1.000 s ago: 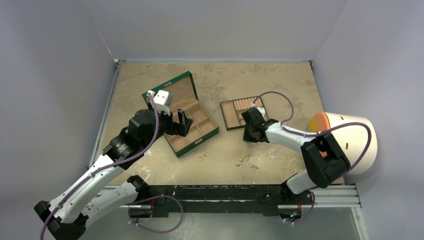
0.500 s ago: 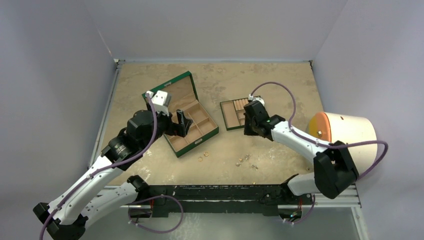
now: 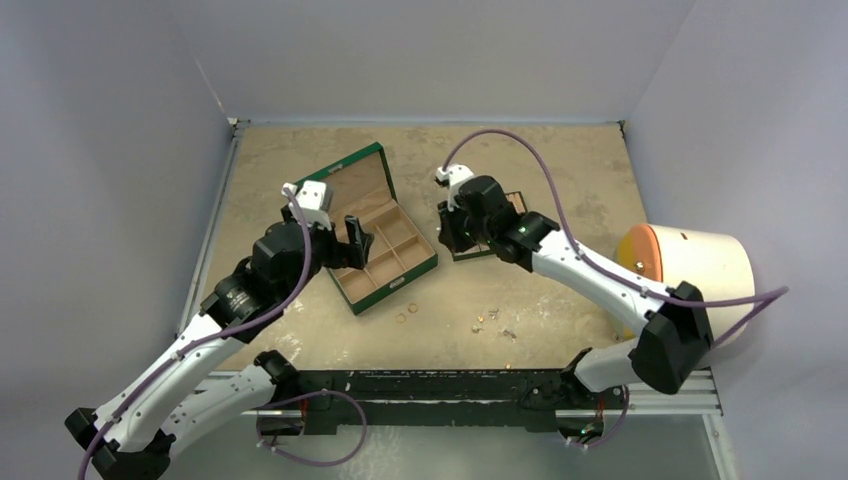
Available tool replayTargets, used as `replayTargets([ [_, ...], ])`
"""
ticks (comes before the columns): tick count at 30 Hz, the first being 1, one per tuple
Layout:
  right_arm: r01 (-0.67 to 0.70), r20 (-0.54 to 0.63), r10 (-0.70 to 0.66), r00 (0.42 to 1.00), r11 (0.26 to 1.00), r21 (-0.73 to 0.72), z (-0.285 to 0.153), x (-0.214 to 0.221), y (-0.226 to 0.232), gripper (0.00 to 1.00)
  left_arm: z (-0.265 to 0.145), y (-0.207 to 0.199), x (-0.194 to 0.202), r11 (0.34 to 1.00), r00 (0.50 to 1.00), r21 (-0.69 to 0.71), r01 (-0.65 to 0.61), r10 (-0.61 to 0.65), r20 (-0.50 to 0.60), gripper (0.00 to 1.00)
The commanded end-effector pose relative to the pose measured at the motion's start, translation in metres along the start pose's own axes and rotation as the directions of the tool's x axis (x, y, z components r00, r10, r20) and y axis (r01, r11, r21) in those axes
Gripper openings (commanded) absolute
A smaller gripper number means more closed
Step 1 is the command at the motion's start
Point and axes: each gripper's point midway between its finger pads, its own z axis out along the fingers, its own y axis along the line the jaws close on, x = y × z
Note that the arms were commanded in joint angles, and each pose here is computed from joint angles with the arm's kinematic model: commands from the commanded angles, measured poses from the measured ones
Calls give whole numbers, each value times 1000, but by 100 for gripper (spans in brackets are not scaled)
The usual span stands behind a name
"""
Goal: Organize the mixed jewelry
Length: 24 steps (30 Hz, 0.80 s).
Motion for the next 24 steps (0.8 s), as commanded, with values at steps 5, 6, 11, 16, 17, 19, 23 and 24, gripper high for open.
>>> replayTargets([
  [5,154,85,-137,987,959,-237,32,-56,63,0,-18,45,-30,970,988,-231,77,-44,148,91],
  [6,160,91,-141,986,955,-251,36,-61,68,0,-20,49,-32,965,986,-247,86,-47,159,91],
  [11,170,84,-151,985,934,-314,62,-66,87,0,-30,61,-39,948,976,-292,124,-63,209,91],
  [16,157,55,-146,988,925,-347,91,-63,98,0,-34,68,-43,940,970,-309,145,-73,232,91],
  [17,154,47,-147,988,926,-346,97,-62,98,0,-34,69,-43,939,969,-309,149,-76,236,91],
  [19,148,35,-144,989,932,-332,108,-61,96,0,-35,70,-44,939,967,-307,155,-80,242,91],
  [23,117,-9,-126,992,944,-307,127,-48,91,0,-34,71,-44,939,967,-307,157,-82,242,91],
  [24,111,-7,-119,993,949,-296,131,-48,90,0,-33,71,-43,939,968,-308,156,-82,239,91],
])
